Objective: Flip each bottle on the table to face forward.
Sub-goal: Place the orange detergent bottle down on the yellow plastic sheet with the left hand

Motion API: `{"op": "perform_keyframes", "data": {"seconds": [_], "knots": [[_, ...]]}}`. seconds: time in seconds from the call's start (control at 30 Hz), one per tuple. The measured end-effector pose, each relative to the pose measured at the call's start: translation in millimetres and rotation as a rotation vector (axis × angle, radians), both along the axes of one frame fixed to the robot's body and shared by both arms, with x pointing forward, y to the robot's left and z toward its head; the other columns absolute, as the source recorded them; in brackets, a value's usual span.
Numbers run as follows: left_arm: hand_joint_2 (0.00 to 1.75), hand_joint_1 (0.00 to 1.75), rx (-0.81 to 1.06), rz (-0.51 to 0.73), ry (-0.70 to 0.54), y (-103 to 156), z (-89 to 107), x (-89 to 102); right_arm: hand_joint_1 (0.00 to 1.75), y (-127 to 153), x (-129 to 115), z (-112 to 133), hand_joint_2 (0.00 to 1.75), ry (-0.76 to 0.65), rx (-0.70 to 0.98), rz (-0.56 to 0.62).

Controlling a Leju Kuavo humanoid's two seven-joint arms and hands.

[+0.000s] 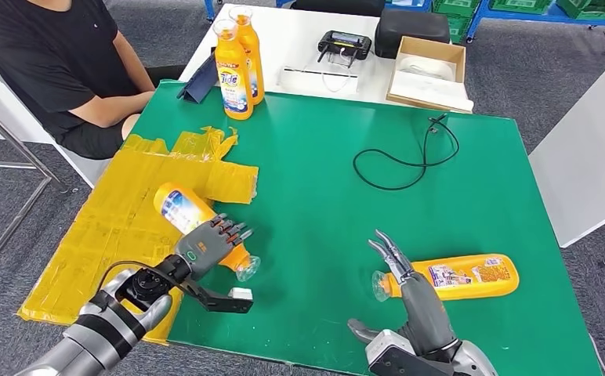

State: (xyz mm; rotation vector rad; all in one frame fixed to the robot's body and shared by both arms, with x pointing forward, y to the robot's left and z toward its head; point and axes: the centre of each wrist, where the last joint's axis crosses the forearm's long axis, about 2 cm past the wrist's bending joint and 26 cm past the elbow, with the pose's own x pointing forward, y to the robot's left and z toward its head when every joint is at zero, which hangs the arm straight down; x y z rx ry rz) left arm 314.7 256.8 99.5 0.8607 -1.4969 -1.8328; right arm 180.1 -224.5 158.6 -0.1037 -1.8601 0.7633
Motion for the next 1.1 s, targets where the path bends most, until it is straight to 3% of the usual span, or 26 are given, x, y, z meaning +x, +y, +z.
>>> {"op": "perform_keyframes", "data": {"seconds": [0.47,0.57,0.73,0.87,0.97,1.1], "knots": [[1.75,0.0,-0.076,-0.015,-0.059,-16,-0.2,-6.2,0.0,7,4,-3,1.75,0.01,-0.038,-0.017],[1.75,0.0,-0.267,-0.01,-0.097,-35,9.4,-14.2,0.0,10,1,-5,1.75,0.019,-0.099,-0.073],[1.75,0.0,-0.718,0.0,0.105,-59,18.5,-29.9,0.0,12,-8,-20,1.75,0.084,-0.186,-0.138],[0.0,0.0,-1.092,-0.033,0.341,-60,24.1,-35.9,0.0,4,-8,-33,1.75,0.119,-0.243,-0.181],[0.0,0.0,-1.359,-0.102,0.502,-57,30.1,-43.4,0.0,-11,-3,-40,1.75,0.144,-0.291,-0.222],[0.0,0.0,-1.53,-0.154,0.562,-50,35.3,-52.7,0.0,-37,7,-47,1.75,0.156,-0.38,-0.289]]}}
